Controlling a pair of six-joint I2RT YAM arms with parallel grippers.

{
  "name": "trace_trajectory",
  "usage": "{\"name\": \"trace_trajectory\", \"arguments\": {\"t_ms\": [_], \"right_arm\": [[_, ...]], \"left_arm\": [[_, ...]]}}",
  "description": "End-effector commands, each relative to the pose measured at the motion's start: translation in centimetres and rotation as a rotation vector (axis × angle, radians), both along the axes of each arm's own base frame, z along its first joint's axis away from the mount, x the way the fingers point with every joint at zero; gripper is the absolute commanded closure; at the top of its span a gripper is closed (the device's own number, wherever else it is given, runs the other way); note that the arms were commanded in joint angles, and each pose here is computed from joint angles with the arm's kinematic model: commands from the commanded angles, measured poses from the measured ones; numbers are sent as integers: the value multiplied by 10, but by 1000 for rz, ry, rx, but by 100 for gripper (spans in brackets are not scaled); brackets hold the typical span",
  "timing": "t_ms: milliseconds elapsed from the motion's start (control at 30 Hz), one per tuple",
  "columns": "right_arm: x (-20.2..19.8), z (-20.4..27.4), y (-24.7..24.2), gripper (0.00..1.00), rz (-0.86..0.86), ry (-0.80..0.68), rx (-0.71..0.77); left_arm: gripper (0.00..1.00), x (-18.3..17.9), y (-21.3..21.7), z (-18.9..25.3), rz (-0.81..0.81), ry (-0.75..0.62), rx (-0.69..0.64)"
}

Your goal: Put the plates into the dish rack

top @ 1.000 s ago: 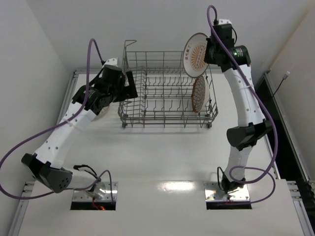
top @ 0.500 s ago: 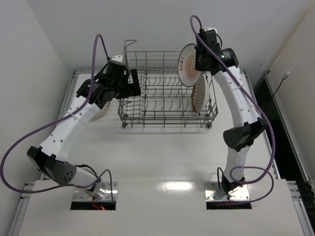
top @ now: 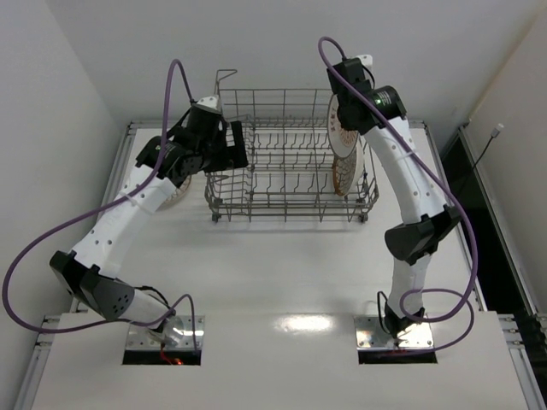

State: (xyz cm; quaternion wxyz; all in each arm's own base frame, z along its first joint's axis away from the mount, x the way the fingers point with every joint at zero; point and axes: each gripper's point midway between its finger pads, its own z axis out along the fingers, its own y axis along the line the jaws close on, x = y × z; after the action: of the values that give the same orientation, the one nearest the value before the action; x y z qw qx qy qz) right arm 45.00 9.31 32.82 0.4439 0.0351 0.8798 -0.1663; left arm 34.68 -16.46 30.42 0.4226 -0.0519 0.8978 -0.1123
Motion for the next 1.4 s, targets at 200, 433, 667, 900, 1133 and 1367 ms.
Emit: {"name": "trace_trajectory", "arguments": {"t_ms": [200, 433, 667, 900, 1133, 1367], "right_arm": [[-15, 0, -2, 100, -41, 12, -140], [-13, -11, 6, 100, -43, 30, -190], [-18, -26, 4, 100, -54, 77, -277], [-9, -39, 7, 100, -69, 90, -299], [-3, -58, 13, 100, -58, 127, -299], [0, -75, 18, 100, -47, 161, -298]], "left_arm": [[0, -12, -8, 15, -31, -20, -62], [0, -16, -6, 15, -26, -20, -69], [0, -24, -12, 13, -53, -16, -53], [0, -28, -17, 9, -67, -14, -38], [0, -27, -16, 9, -59, -17, -33], [0, -28, -13, 13, -52, -27, -33]]}}
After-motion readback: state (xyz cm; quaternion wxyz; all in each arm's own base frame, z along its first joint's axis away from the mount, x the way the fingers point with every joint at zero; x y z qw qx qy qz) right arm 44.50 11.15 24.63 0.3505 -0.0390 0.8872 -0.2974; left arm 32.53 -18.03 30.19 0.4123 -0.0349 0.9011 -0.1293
